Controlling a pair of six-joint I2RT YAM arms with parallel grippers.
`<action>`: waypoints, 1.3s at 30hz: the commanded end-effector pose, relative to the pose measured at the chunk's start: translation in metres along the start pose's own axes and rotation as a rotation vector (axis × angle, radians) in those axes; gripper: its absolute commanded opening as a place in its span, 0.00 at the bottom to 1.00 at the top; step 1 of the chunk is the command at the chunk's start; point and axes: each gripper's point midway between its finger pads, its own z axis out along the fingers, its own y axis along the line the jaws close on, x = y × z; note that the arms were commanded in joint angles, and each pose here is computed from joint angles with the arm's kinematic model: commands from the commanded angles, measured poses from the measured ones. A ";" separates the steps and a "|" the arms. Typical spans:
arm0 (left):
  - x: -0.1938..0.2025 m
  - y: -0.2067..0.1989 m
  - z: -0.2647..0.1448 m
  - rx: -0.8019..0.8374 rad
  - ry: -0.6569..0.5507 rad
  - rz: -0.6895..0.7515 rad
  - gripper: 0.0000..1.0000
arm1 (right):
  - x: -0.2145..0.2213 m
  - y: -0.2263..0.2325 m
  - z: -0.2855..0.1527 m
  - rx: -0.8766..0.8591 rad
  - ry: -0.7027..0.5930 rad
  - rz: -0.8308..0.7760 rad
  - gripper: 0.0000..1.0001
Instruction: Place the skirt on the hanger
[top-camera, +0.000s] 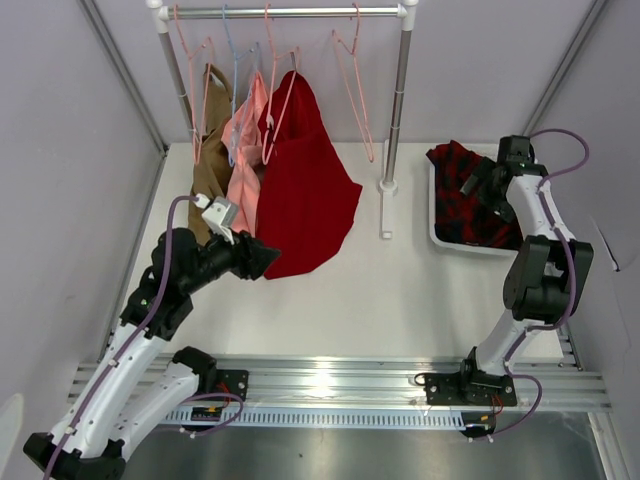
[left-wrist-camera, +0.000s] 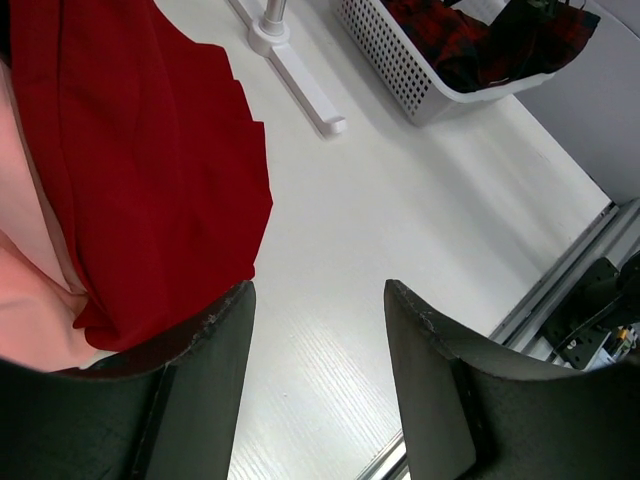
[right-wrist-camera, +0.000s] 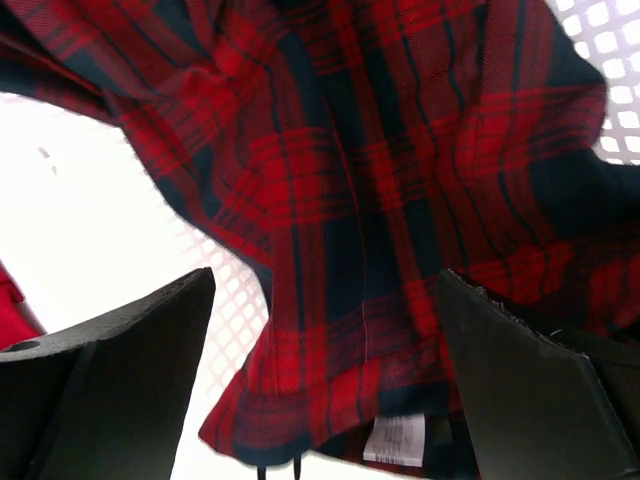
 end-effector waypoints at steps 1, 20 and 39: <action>-0.001 -0.005 0.001 0.031 -0.020 -0.005 0.59 | 0.016 0.002 0.025 -0.013 0.051 -0.003 0.99; 0.011 0.002 0.011 0.016 0.018 -0.026 0.58 | -0.027 0.008 0.100 0.016 0.051 -0.004 0.00; 0.013 0.002 0.016 0.030 0.022 -0.025 0.57 | -0.185 0.064 -0.079 -0.198 -0.409 -0.004 0.00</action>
